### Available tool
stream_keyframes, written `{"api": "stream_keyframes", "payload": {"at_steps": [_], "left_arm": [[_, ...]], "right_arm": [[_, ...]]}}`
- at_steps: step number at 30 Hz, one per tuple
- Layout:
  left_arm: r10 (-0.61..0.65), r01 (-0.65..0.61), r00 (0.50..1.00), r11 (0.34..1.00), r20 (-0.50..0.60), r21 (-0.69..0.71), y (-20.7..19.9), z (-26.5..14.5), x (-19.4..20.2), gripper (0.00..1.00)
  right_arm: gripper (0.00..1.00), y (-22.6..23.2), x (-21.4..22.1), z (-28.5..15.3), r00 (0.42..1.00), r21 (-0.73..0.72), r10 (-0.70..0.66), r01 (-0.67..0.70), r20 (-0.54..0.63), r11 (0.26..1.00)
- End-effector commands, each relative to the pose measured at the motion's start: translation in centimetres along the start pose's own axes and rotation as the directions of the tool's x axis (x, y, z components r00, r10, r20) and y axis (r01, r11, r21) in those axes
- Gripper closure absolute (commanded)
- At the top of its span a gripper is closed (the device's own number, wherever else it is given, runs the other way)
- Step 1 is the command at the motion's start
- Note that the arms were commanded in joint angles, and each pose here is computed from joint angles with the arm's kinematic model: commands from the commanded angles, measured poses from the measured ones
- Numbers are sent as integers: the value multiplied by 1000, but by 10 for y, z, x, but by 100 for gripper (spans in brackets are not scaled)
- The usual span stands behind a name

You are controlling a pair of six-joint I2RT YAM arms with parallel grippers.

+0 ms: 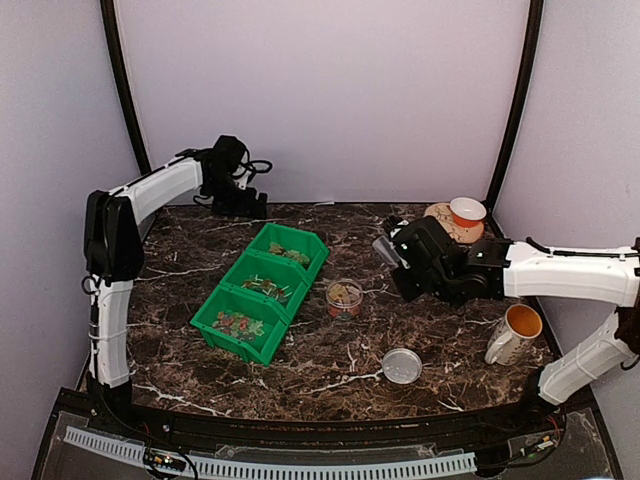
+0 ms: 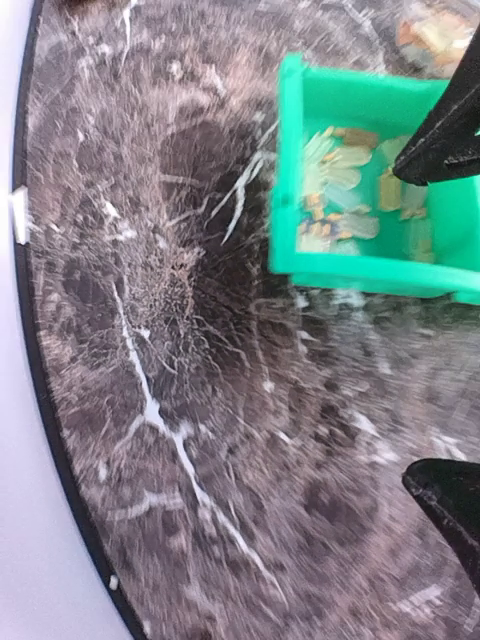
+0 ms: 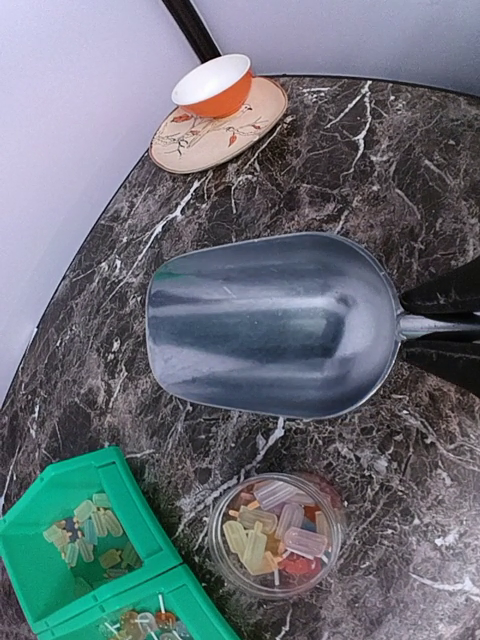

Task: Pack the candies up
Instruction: Move the plate to the center of the board.

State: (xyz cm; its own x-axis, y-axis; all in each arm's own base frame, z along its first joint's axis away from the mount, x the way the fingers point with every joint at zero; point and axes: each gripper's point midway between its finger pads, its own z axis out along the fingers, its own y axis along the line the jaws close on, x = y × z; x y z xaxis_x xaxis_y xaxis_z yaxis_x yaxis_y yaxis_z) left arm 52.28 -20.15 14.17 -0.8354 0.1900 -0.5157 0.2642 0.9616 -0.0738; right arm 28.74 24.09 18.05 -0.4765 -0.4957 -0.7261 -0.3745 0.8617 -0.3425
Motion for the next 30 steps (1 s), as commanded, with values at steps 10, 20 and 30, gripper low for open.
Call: {"api": "stream_keyframes", "payload": {"at_steps": [10,20,30], "left_arm": [[-142,156,983,981,120,-113,-12,-141,122,1],[-238,234,971,960,-8,-152,3,-126,221,1],[-212,190,976,944,-54,-271,19,-94,236,6]], "right_arm": [[100,12,-16,23,997,-58,61,-58,41,997],[99,8,-20,24,998,-45,47,-45,46,998],[99,-2,-16,17,997,-22,49,-48,53,999]]}}
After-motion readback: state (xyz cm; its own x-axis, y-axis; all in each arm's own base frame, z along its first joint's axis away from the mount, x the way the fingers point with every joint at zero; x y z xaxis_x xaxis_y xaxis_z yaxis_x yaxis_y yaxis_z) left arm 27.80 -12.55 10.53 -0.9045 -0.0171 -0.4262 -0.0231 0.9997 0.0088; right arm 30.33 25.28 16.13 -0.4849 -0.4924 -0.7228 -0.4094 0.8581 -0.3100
